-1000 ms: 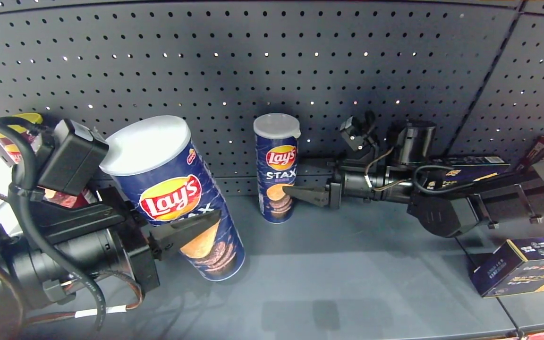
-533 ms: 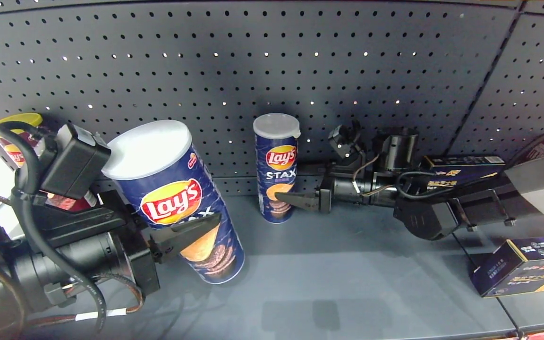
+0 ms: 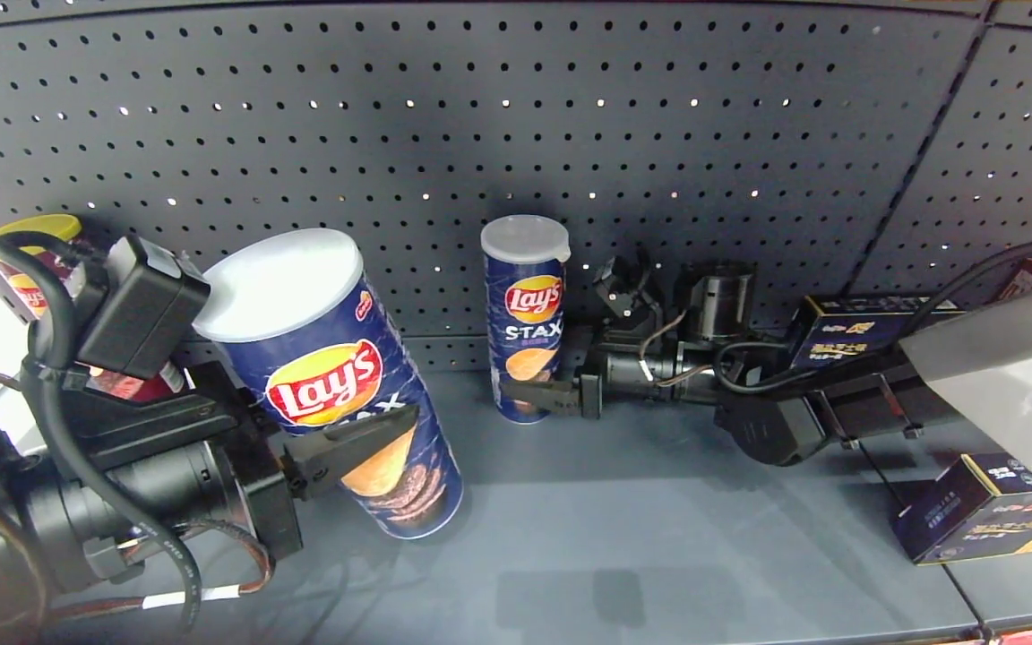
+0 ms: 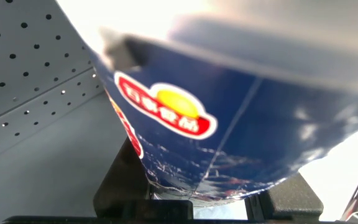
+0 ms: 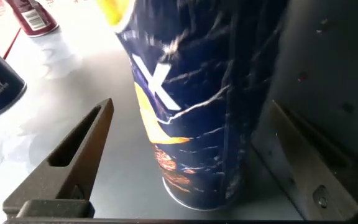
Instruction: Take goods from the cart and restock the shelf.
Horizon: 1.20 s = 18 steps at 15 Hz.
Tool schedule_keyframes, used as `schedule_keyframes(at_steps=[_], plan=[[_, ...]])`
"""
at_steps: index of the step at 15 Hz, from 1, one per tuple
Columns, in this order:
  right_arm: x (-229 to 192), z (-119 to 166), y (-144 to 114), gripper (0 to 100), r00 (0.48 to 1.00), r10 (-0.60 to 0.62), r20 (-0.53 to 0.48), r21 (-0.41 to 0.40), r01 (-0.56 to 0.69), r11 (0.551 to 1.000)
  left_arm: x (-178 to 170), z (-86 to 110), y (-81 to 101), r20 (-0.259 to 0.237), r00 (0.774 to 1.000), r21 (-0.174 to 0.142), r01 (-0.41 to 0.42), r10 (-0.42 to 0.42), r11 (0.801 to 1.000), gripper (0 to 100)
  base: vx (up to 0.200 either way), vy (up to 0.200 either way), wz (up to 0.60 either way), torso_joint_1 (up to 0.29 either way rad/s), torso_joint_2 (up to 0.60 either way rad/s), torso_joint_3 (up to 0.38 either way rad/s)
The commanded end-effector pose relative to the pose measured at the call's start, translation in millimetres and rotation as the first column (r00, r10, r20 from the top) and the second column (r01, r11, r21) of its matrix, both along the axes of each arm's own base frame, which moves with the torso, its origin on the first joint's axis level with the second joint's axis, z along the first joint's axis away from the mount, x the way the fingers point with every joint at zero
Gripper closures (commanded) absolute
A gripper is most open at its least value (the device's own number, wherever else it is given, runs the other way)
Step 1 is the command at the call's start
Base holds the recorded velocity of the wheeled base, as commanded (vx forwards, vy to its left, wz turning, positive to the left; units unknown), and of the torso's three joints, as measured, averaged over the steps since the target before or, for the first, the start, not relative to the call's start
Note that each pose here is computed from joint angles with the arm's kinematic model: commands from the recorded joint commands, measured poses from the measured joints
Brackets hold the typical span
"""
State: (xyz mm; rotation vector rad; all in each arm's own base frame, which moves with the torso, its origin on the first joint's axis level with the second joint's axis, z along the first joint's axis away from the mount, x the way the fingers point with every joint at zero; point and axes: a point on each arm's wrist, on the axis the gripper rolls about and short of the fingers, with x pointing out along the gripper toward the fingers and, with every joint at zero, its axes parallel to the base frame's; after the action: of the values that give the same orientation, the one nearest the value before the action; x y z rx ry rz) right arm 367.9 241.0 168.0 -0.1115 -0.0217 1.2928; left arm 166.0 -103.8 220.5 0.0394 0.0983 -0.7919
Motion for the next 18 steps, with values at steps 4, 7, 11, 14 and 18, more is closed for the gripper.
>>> schedule_keyframes(at_steps=[4,7,11,14,18], plan=[[3,-6,2,0,1.0,0.001,-0.006,-0.005,-0.001,1.0,0,0.2,0.0,0.001,1.0,-0.001,0.0,0.0,1.0,100,0.0,0.0,0.0,0.0,0.0,0.0],[3,-9,4,100,1.0,-0.001,-0.006,-0.003,0.001,1.0,0,0.2,0.0,0.001,1.0,-0.001,0.0,0.0,1.0,100,0.0,0.0,0.0,0.0,0.0,0.0],[1,-9,5,100,1.0,-0.001,-0.01,-0.006,0.001,1.0,0,0.2,0.0,0.001,1.0,0.0,-0.001,0.001,1.0,100,0.0,0.0,0.0,0.0,0.0,0.0],[-10,1,3,100,1.0,-0.013,-0.001,-0.002,0.013,1.0,2,0.8,4.7,0.003,1.0,-0.002,-0.024,0.024,1.0,100,0.0,0.0,0.0,0.0,0.0,0.0],[-47,16,-12,100,0.999,-0.036,-0.007,-0.012,0.036,0.999,-4,1.1,10.3,0.013,0.999,-0.008,-0.037,0.037,0.999,100,0.0,0.0,0.0,0.0,0.0,0.0]])
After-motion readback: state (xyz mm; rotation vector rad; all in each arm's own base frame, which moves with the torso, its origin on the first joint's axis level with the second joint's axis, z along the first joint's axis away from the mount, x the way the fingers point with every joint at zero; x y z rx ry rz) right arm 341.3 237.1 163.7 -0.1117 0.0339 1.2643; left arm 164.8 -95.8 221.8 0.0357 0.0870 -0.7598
